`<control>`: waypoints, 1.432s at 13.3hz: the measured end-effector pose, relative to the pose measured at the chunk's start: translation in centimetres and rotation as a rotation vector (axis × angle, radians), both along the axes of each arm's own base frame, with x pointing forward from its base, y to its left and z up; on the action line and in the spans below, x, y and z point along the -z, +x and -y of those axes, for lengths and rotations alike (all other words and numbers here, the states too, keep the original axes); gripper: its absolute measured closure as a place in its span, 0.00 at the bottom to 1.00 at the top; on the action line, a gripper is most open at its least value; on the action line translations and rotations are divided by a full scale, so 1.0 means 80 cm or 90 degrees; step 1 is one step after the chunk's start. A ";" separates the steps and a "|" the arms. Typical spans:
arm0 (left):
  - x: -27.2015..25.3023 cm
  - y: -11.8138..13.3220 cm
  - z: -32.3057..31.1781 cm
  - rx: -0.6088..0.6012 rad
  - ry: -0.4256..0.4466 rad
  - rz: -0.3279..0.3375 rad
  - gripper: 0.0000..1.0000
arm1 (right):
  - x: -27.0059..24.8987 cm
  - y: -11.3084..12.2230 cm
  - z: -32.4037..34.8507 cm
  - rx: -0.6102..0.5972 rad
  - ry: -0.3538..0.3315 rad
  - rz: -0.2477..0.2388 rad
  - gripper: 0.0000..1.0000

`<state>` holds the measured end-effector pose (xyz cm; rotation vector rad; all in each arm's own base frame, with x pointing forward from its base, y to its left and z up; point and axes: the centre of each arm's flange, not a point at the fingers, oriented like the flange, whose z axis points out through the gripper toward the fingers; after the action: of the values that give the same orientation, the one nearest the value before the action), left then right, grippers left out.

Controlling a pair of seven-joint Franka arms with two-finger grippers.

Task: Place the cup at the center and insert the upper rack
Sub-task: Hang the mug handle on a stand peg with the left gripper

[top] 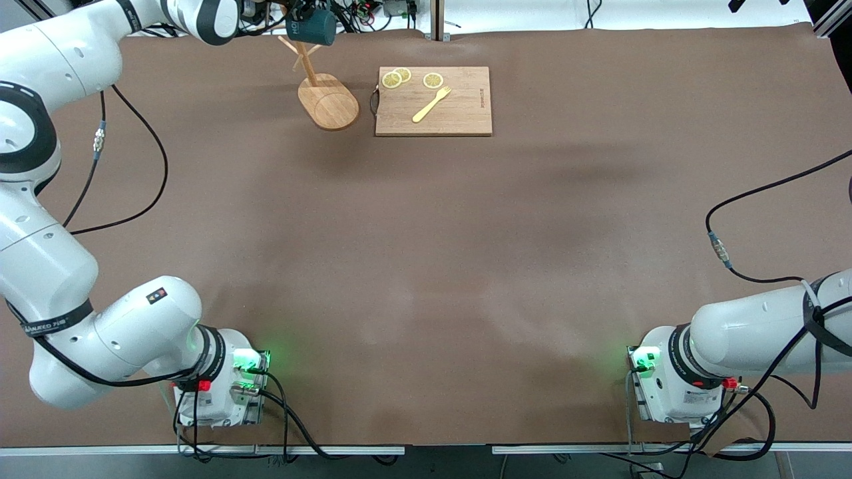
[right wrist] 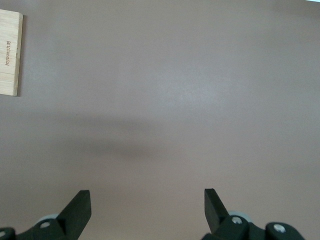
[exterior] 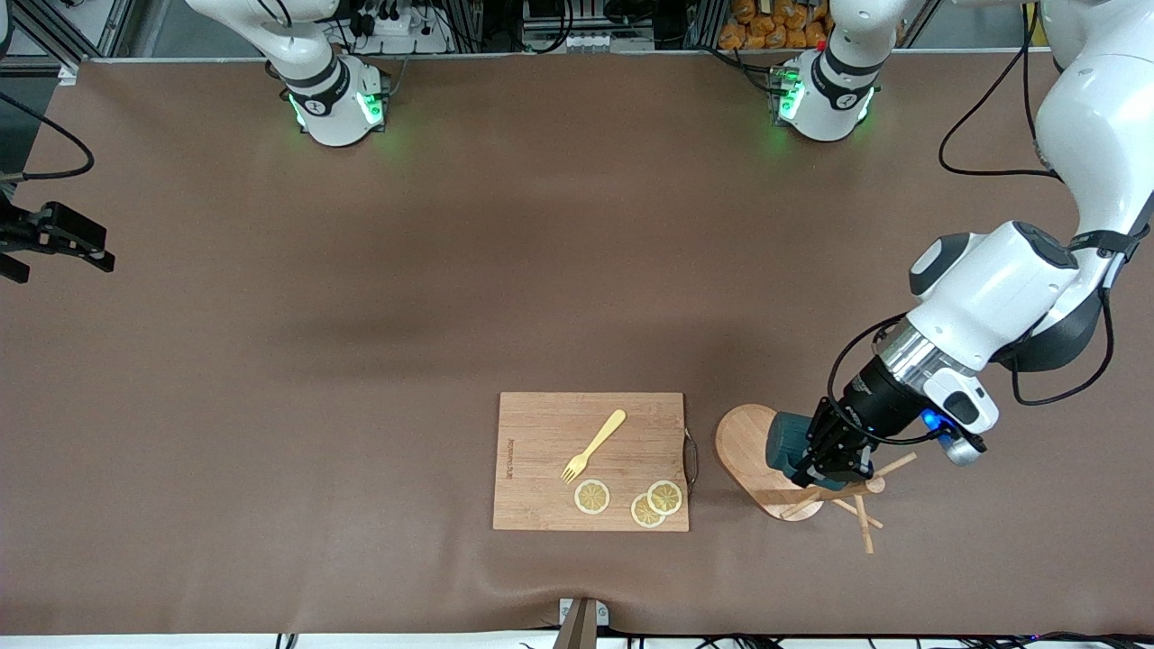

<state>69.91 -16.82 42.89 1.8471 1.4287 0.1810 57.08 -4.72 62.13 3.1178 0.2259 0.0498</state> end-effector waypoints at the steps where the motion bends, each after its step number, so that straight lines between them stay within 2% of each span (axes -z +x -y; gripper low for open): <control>1: 0.003 0.001 -0.004 -0.003 0.000 -0.002 0.94 | 0.000 0.000 0.000 0.000 0.000 0.000 0.00; 9: 0.015 0.004 -0.013 -0.009 0.002 -0.011 0.94 | 0.002 -0.002 -0.001 0.000 0.004 -0.009 0.00; 11: 0.016 0.005 -0.015 -0.011 0.001 -0.013 0.90 | 0.002 -0.002 -0.001 0.000 0.004 -0.009 0.00; 13: 0.016 0.006 -0.019 -0.014 0.000 -0.013 0.71 | 0.002 -0.002 -0.001 0.000 0.004 -0.009 0.00; 17: 0.013 0.007 -0.024 -0.017 0.000 -0.011 0.25 | 0.002 -0.002 -0.001 0.000 0.004 -0.009 0.00; 19: 0.000 0.005 -0.024 -0.013 0.011 -0.023 0.04 | 0.002 -0.002 -0.002 0.000 0.004 -0.009 0.00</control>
<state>70.28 -14.89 42.85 1.8587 1.4760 0.1710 56.94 -4.60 62.01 3.1253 0.2270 0.0290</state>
